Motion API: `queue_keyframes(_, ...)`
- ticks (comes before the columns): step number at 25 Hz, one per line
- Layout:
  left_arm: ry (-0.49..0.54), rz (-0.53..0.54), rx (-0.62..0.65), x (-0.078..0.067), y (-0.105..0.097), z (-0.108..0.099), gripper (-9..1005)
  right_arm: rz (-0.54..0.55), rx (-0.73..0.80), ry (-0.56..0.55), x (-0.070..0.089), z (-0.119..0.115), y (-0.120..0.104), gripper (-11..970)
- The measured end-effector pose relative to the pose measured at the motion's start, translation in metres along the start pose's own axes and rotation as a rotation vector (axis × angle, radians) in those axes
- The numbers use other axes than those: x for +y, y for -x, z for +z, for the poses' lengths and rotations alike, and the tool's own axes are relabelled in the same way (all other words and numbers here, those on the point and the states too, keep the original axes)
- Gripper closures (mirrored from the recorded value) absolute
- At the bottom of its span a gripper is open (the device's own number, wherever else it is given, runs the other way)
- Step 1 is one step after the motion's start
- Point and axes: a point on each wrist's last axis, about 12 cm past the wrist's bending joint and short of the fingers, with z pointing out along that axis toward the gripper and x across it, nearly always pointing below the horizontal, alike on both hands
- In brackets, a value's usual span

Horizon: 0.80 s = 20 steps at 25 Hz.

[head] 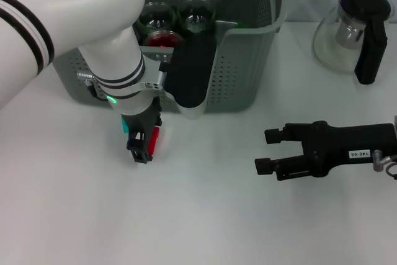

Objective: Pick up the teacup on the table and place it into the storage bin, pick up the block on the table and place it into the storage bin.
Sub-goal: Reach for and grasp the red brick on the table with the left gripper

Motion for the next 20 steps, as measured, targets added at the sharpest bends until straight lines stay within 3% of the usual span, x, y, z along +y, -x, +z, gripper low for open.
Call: queue_keyframes(20,0.006,0.025,0.014,0.0035,0.0023,0.0016,231,0.0,-0.001,-0.005,-0.0006,0.0005,-0.0014,13)
